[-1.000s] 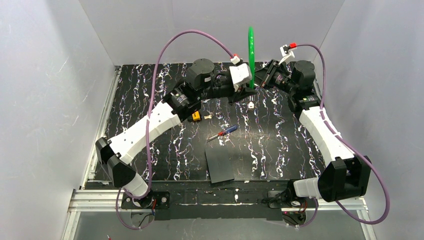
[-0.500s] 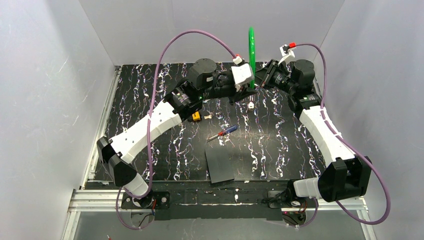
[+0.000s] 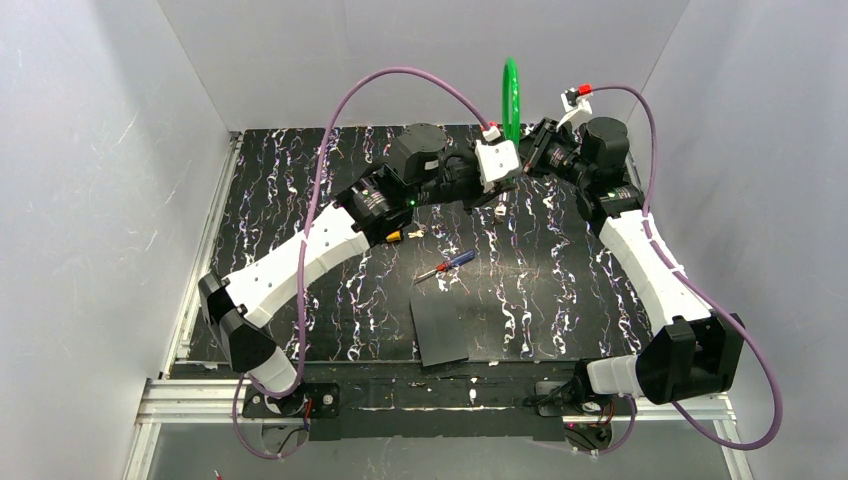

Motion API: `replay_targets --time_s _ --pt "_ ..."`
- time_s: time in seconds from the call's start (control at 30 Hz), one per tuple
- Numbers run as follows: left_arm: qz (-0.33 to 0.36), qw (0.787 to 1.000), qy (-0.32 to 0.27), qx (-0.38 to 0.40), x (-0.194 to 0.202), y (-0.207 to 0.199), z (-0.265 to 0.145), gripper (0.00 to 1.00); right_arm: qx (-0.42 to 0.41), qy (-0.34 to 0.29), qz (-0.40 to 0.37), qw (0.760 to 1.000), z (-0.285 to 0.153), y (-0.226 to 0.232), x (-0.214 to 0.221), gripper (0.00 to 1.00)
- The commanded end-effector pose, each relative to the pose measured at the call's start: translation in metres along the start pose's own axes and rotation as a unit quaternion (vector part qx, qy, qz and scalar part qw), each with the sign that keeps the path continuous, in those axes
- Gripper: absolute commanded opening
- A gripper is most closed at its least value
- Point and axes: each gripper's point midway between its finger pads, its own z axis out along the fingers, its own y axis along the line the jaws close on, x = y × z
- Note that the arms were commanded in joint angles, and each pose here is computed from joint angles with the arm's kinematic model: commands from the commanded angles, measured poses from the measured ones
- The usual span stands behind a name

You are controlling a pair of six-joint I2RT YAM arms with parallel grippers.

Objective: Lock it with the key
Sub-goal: Lock the lock.

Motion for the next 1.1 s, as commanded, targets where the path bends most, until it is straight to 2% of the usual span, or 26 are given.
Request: replay_targets --time_s 0.0,0.23,0.47,0.77,0.87,1.07 --pt "0.051 0.998 0.015 -0.036 -0.001 0.014 -0.001 0.0 0.0 -0.03 -0.033 0.999 -0.011 0.023 -0.024 0.01" --pt "0.081 0.993 0.071 -0.041 0.032 0.013 0.015 0.0 0.022 -0.026 0.005 0.999 -0.008 0.015 -0.02 0.01" --pt "0.076 0.987 0.128 -0.062 0.067 0.02 0.026 0.0 0.02 -0.02 0.02 0.999 -0.01 0.018 -0.017 0.01" --pt "0.099 0.992 0.071 -0.032 0.075 0.001 0.02 0.0 -0.009 -0.008 0.059 0.998 -0.007 0.019 -0.002 0.01" --pt "0.076 0.992 0.091 -0.036 0.089 0.007 0.013 0.0 -0.019 -0.009 0.066 0.998 -0.007 0.023 -0.004 0.01" --pt "-0.031 0.992 0.117 -0.037 0.112 0.023 -0.005 0.0 -0.016 -0.018 0.063 0.998 -0.009 0.022 -0.01 0.01"
